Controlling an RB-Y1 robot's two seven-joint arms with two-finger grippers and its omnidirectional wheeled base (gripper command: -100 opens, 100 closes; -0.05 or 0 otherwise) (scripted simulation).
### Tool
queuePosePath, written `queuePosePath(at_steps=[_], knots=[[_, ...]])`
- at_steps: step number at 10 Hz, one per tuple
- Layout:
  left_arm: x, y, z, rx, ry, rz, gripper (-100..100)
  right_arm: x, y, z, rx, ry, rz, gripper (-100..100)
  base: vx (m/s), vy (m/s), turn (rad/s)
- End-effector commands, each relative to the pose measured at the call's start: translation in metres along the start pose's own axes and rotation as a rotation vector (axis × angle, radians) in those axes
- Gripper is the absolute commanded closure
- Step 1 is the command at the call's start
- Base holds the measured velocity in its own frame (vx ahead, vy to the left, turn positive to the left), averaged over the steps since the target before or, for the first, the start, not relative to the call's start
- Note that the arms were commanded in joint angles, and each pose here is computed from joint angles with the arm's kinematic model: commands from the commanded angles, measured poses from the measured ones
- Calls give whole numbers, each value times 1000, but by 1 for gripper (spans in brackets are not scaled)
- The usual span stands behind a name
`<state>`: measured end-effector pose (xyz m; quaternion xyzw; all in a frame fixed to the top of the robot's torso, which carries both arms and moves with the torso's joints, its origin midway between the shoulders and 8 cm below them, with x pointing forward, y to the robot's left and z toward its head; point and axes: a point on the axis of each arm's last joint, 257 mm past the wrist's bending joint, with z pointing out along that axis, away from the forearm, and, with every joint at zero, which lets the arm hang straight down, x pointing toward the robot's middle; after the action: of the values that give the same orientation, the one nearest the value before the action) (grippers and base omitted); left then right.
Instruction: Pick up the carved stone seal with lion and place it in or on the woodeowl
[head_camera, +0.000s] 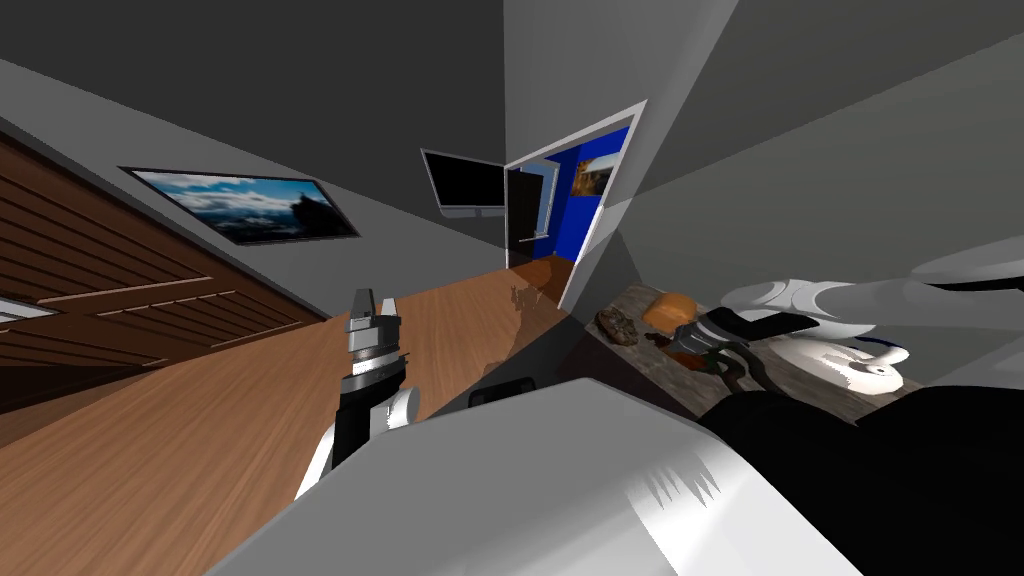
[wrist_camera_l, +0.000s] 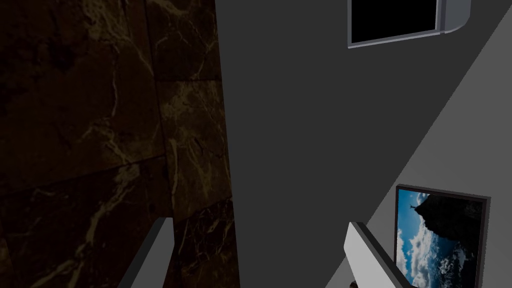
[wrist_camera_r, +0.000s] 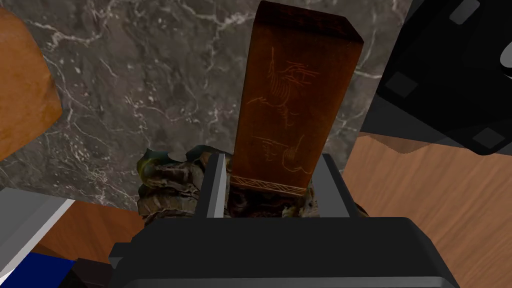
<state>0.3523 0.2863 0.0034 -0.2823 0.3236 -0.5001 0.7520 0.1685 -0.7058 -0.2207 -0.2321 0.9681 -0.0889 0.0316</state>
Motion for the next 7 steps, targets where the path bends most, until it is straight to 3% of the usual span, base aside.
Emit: queuePosePath(at_steps=[1,2,5,7], knots=[[0,0,0,0,0,0,0,-28,-15,-17,24,-14,-42,100,-20,116,46],[0,0,0,0,0,0,0,-46,-21,-27,33,-25,-63,100,-38,103,62],[0,0,0,0,0,0,0,-48,-23,-29,37,-21,-71,100,4,26,5],[0,0,0,0,0,0,0,-85,-30,-49,50,-44,-113,100,3,30,52]])
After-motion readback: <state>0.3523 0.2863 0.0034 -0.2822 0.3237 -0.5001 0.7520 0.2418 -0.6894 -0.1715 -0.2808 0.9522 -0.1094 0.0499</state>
